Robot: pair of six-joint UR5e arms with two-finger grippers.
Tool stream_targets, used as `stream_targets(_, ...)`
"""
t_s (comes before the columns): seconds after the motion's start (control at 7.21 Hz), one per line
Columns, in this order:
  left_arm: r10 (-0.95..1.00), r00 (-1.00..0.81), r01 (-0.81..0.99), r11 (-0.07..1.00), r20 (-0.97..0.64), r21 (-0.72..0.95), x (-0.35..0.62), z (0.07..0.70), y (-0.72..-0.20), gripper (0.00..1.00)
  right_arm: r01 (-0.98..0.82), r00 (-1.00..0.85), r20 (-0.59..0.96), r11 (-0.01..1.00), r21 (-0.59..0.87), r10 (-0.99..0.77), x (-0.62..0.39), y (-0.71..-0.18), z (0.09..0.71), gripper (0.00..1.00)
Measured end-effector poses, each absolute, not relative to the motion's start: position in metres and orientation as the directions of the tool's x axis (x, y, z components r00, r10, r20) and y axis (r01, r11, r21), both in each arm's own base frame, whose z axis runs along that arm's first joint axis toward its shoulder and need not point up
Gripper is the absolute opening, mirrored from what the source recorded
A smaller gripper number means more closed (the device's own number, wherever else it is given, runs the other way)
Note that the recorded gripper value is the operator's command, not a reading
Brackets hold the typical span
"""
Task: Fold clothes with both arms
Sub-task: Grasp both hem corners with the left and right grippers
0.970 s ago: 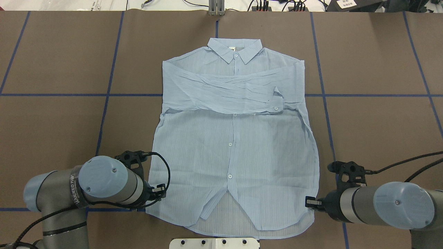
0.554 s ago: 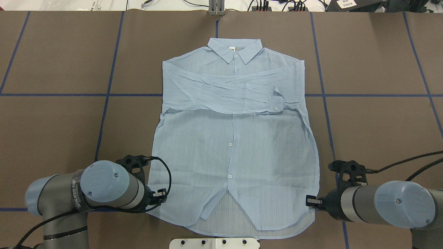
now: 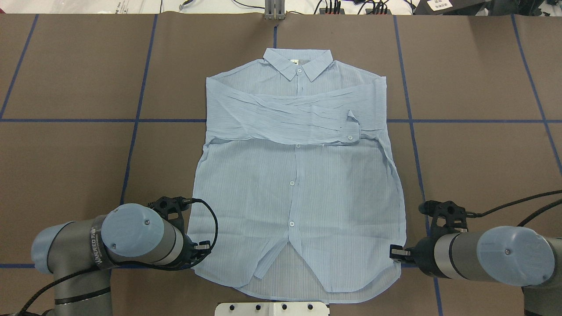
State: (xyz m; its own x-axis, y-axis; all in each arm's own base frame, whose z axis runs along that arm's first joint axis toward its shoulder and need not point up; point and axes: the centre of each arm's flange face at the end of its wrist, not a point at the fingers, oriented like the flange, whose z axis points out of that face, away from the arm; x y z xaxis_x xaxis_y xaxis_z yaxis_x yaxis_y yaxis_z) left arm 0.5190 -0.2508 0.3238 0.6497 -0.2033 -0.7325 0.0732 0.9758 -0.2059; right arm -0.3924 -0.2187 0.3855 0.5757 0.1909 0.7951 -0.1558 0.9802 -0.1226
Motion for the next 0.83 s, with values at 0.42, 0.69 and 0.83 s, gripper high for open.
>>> stream_targets(0.42,-0.187,0.631,0.062,0.980,-0.753,-0.191,0.494,0.316,-0.247,0.00,-0.161,0.564,0.795,0.974,-0.158,0.222,-0.378,-0.236,0.385,0.00)
stream_targets(0.69,-0.159,0.630,0.048,0.985,-0.760,-0.167,0.482,0.315,-0.247,0.00,-0.162,0.556,0.797,0.971,-0.174,0.236,-0.370,-0.246,0.384,0.00)
stream_targets(0.83,-0.152,0.630,0.045,0.986,-0.761,-0.160,0.480,0.315,-0.249,0.00,-0.161,0.545,0.800,0.968,-0.193,0.250,-0.363,-0.254,0.381,0.00)
